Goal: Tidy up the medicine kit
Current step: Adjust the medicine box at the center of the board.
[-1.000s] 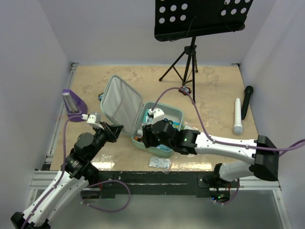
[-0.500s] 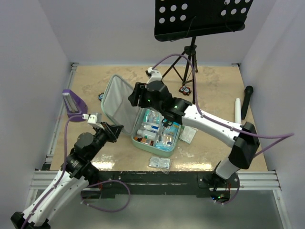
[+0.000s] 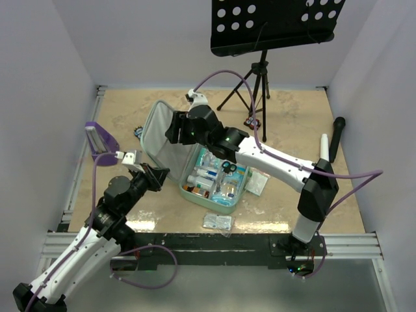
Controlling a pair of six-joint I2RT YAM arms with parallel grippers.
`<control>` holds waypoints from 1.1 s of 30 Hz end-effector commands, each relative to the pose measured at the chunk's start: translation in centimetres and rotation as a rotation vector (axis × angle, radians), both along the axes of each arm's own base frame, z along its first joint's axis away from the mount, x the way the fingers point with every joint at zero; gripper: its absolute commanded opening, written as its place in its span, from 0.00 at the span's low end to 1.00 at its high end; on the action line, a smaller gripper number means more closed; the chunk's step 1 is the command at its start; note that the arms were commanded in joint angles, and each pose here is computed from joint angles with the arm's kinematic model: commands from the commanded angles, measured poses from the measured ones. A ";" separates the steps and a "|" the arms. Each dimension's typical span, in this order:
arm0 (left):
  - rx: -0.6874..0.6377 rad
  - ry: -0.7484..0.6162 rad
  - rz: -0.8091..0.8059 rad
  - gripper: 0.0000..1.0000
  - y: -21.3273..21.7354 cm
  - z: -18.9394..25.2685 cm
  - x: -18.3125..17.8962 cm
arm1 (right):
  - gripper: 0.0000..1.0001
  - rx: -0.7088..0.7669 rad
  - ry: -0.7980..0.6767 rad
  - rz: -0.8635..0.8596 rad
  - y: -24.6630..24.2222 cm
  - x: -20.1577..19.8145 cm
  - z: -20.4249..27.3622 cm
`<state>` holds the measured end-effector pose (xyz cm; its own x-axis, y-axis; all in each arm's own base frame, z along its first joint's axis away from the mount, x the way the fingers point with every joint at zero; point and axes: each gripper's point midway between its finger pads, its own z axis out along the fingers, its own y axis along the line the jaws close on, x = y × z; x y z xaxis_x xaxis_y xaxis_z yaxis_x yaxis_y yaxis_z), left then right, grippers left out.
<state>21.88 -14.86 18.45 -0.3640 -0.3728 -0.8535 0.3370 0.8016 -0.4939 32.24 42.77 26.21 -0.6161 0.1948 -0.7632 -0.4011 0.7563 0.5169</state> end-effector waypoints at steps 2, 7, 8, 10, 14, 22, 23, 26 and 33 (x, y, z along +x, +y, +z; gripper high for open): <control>-0.050 -0.096 -0.016 0.00 -0.4 3.2 0.1 | 0.62 0.041 -0.033 0.019 0.6 0.6 2.7; -0.044 -0.095 -0.021 0.00 -0.5 3.3 0.1 | 0.61 0.000 -0.008 0.017 1.4 1.5 0.9; -0.045 -0.096 -0.019 0.00 -0.5 3.3 0.1 | 0.61 0.001 -0.008 0.018 1.6 1.5 0.8; -0.040 -0.093 -0.020 0.00 -0.5 3.1 0.2 | 0.61 0.000 -0.005 0.023 1.8 1.6 0.6; -0.042 -0.096 -0.021 0.00 -0.5 3.2 0.2 | 0.60 -0.046 0.021 0.027 2.0 2.0 -1.0; -0.041 -0.098 -0.017 0.00 -0.4 3.4 0.1 | 0.32 -0.038 0.027 0.050 2.1 1.8 -1.3; -0.041 -0.096 -0.015 0.00 -0.3 3.4 0.1 | 0.28 -0.038 0.026 0.052 2.0 1.8 -1.2; -0.045 -0.101 -0.013 0.00 -0.3 3.6 0.1 | 0.15 -0.036 0.025 0.057 2.0 1.7 -1.1; -0.040 -0.051 0.053 0.40 0.8 3.6 0.2 | 0.00 -0.028 0.000 0.036 1.0 1.5 0.1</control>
<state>21.92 -14.64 18.44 -0.3623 -0.3768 -0.8525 0.3248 0.8063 -0.4944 33.50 45.15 21.87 -0.6842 0.0961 -0.7229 -0.4091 0.7701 0.4896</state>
